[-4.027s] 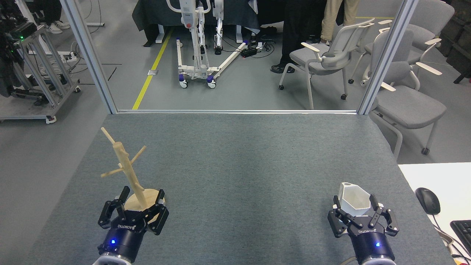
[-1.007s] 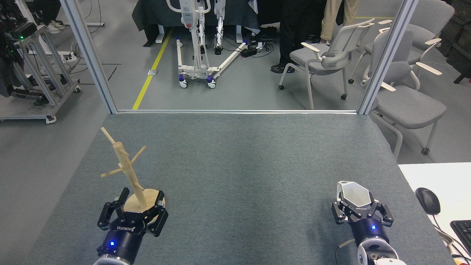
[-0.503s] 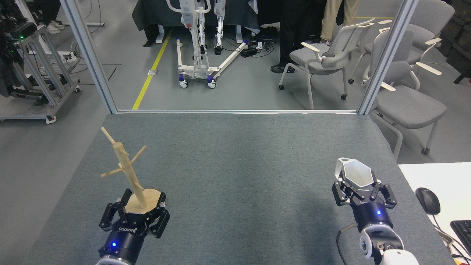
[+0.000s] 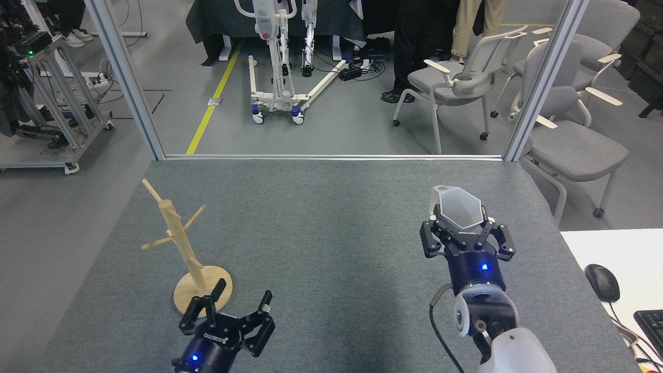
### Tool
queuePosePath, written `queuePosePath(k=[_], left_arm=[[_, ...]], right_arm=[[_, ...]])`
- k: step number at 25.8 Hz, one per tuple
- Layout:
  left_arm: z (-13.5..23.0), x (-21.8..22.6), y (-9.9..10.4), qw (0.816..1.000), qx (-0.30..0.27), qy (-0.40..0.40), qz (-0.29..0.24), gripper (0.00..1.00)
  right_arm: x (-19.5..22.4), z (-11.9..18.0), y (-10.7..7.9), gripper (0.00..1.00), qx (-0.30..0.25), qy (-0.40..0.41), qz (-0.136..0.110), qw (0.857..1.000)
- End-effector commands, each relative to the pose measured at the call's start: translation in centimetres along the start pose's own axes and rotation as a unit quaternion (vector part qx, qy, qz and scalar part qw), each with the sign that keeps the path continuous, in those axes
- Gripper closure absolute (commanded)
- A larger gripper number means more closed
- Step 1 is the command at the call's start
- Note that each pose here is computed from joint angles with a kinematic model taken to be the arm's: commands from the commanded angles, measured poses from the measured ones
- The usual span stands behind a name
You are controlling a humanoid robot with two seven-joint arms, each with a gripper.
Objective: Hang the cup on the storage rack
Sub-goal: 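Lift the cup with the right gripper and carry it toward the left gripper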
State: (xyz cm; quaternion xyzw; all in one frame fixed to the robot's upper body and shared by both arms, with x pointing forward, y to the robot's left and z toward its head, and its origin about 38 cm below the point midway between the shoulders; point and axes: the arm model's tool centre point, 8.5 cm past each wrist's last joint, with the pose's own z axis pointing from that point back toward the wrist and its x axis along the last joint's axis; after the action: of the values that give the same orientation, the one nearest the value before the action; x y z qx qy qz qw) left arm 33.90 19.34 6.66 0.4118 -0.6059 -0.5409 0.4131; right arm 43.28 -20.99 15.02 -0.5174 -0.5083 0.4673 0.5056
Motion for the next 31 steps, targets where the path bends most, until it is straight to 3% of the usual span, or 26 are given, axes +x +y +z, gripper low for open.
queuePosePath(k=[1, 8, 12, 16, 21, 27, 31], left_arm=[[-0.3, 4.5, -1.2, 0.999, -0.011, -0.042, 0.027, 0.00], [-1.5, 9.0, -1.2, 0.996, -0.016, -0.051, 0.066, 0.02], [-3.1, 13.8, -0.2, 0.996, -0.020, -0.005, 0.082, 0.01], [-4.1, 17.3, 0.8, 1.000, -0.003, 0.009, 0.019, 0.01], [-5.0, 17.0, 0.9, 0.999, -0.016, 0.033, 0.006, 0.01], [-7.8, 16.3, 1.5, 0.998, -0.037, 0.031, -0.026, 0.01], [-9.5, 16.2, 2.7, 0.999, -0.021, 0.028, -0.035, 0.01]], right_arm=[[3.5, 0.2, -1.6, 1.00, -0.001, -0.003, -0.012, 1.000], [9.5, 0.4, -3.8, 1.00, 0.010, 0.013, -0.054, 0.998], [13.3, 0.2, -6.2, 1.00, 0.020, 0.024, -0.088, 0.996], [14.6, -0.6, -8.1, 1.00, 0.021, 0.039, -0.089, 0.995], [14.4, -3.5, -9.8, 1.00, 0.017, 0.066, -0.077, 0.995], [15.1, -4.9, -11.1, 1.00, 0.016, 0.056, -0.065, 0.996], [15.1, -5.2, -11.5, 1.00, 0.029, 0.059, -0.064, 0.996]])
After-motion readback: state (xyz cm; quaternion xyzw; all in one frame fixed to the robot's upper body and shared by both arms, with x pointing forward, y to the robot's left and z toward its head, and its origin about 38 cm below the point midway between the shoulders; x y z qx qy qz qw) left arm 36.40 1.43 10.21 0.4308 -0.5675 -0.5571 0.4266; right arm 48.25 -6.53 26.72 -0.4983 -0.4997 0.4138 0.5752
